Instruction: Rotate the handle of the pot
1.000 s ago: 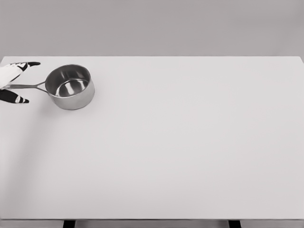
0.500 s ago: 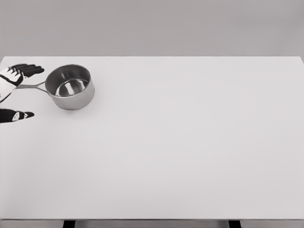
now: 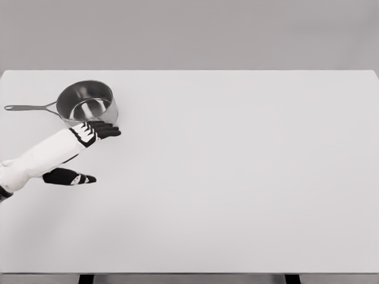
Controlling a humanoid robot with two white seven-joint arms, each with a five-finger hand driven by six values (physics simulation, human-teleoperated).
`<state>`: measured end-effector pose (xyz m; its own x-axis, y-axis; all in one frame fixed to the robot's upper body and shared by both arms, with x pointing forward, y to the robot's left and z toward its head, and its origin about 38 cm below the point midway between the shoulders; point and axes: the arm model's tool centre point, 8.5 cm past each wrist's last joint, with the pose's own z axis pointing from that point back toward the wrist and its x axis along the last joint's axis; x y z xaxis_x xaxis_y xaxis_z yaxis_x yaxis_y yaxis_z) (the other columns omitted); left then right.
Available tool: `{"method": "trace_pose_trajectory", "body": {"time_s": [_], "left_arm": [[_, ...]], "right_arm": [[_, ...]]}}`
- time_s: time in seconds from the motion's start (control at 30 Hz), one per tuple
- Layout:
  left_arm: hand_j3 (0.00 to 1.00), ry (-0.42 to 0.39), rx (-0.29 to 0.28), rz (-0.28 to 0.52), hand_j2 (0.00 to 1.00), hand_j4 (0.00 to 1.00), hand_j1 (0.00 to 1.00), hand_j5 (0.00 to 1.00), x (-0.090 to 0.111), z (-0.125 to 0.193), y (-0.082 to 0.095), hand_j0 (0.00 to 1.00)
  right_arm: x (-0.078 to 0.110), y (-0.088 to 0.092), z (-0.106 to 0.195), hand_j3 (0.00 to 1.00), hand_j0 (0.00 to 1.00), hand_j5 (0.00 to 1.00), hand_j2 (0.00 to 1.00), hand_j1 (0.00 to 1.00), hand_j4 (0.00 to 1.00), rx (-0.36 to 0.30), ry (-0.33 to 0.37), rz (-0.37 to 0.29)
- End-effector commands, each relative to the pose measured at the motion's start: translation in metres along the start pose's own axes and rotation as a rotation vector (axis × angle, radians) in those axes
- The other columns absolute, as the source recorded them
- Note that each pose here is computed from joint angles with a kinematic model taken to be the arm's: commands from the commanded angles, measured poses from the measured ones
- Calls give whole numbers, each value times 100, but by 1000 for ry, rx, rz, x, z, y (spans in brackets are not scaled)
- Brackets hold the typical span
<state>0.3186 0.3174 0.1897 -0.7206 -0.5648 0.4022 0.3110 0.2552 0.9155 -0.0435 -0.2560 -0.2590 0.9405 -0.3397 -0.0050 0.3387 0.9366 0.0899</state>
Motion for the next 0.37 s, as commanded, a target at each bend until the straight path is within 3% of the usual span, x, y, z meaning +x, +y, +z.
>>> {"method": "trace_pose_trajectory", "body": {"time_s": [0.0, 0.33], "left_arm": [[100, -9, -12, 14, 100, 100, 100, 100, 1, -2, -4, 100], [100, 16, -41, -7, 100, 100, 100, 100, -6, 7, 4, 100]], "right_arm": [[0, 0, 0, 100, 100, 100, 100, 100, 100, 0, 0, 0], [0, 0, 0, 100, 100, 100, 100, 100, 100, 0, 0, 0]]}}
